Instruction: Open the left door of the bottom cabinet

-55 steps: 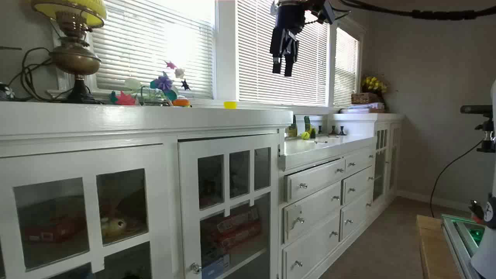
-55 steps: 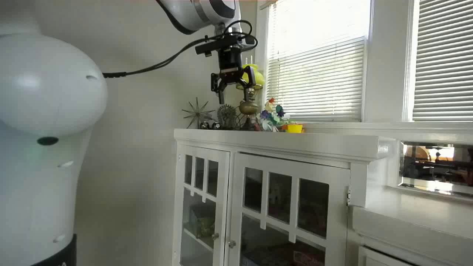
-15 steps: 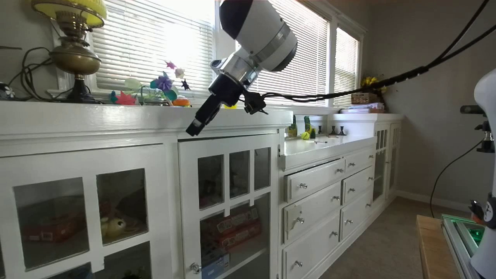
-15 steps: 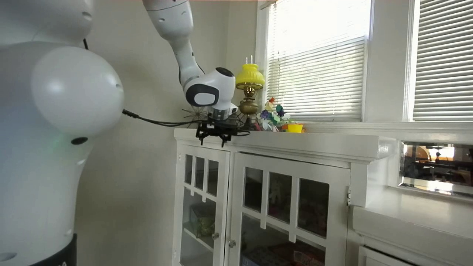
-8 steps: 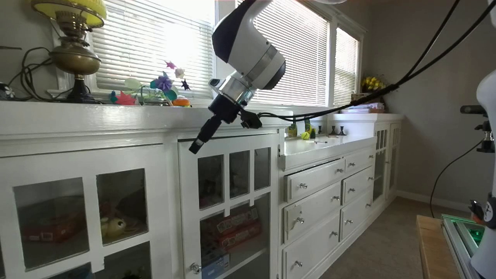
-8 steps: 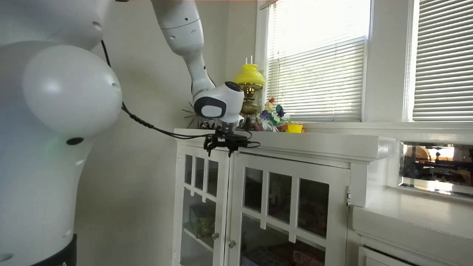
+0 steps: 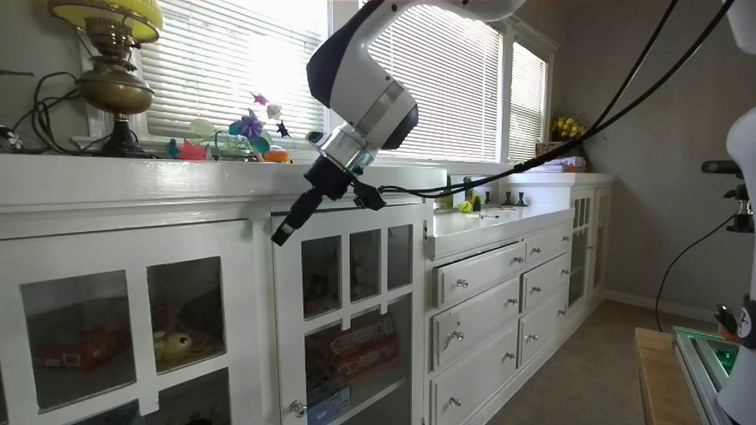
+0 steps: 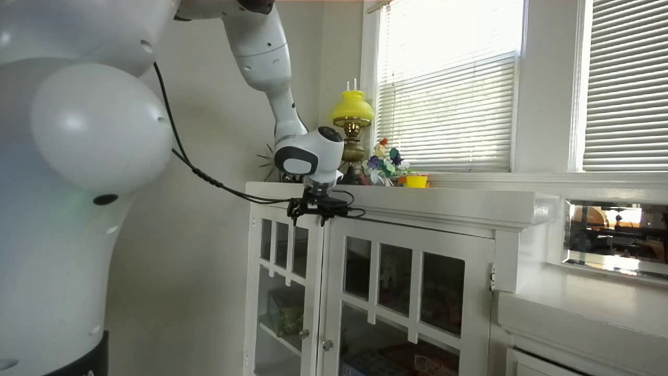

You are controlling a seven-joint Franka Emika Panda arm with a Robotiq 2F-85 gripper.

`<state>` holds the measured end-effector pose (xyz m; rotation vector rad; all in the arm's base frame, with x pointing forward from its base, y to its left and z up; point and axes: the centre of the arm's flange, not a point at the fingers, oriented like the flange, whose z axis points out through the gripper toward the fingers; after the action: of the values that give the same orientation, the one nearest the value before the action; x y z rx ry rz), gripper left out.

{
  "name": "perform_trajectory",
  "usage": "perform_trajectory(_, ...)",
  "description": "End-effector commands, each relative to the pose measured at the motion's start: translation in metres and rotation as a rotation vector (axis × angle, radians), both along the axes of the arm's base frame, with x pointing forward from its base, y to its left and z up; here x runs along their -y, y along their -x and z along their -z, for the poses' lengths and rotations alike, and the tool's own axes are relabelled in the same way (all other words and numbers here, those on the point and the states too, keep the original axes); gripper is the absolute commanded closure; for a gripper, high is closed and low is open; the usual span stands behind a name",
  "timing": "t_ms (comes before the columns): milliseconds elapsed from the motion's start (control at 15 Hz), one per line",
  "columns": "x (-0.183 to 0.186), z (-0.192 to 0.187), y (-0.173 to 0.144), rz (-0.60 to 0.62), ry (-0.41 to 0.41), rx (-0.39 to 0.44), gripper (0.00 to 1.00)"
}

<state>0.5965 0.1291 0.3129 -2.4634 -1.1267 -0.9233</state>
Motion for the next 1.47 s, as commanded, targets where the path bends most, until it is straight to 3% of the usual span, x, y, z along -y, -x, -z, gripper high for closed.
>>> perform_trajectory(0,-0.010,0.010,-0.014,0.004,-0.009,0.067,0.00)
perform_trajectory(933,-0.043,0.028,-0.032,-0.024,0.022,0.218,0.00)
perform_trajectory(1400,-0.064,0.013,-0.020,-0.055,-0.030,0.180,0.00)
